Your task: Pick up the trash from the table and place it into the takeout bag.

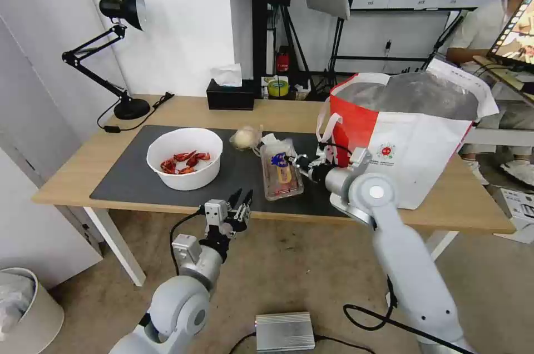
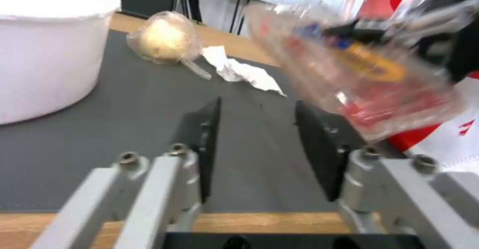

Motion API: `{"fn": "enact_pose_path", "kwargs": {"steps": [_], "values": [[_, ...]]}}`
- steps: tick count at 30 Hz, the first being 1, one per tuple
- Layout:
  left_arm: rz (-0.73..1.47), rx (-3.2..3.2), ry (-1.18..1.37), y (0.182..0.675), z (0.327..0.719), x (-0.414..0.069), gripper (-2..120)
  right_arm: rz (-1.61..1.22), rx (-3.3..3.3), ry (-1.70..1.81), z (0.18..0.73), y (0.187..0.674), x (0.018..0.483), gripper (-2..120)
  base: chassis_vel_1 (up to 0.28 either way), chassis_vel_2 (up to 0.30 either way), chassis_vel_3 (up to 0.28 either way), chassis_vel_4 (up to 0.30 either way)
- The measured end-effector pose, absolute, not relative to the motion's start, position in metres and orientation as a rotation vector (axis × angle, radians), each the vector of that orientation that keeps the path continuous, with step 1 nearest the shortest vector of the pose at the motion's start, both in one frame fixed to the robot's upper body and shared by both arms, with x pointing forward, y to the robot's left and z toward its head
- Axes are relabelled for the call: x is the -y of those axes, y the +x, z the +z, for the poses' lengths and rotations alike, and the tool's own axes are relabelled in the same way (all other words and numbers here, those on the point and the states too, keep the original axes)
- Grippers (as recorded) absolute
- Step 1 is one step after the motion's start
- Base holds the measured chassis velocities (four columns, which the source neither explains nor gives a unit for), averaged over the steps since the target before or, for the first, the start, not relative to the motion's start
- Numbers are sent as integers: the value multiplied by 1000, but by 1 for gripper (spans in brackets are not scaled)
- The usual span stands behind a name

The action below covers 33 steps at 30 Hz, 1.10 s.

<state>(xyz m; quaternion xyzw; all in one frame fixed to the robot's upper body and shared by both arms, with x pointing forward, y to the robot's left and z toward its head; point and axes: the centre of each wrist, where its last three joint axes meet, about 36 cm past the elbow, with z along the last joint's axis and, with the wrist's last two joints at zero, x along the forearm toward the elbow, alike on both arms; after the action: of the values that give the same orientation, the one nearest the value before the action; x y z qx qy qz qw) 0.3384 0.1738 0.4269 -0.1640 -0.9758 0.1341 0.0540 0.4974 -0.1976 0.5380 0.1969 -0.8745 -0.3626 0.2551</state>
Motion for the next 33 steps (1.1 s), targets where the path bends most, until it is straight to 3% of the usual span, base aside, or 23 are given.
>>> {"fn": "enact_pose_path", "kwargs": {"steps": [1,11,14,33], "values": [[407,2965,-498,338,427,-174,52,-985,2375,535,538,497,198,0,0,0,0,0],[396,2993,-480,336,437,-182,93,-991,2590,655,614,471,214,0,0,0,0,0],[399,2995,-475,335,438,-183,98,-1005,2623,652,626,469,222,0,0,0,0,0],[425,2988,-464,330,438,-179,100,-1014,2961,370,686,485,309,0,0,0,0,0]]}}
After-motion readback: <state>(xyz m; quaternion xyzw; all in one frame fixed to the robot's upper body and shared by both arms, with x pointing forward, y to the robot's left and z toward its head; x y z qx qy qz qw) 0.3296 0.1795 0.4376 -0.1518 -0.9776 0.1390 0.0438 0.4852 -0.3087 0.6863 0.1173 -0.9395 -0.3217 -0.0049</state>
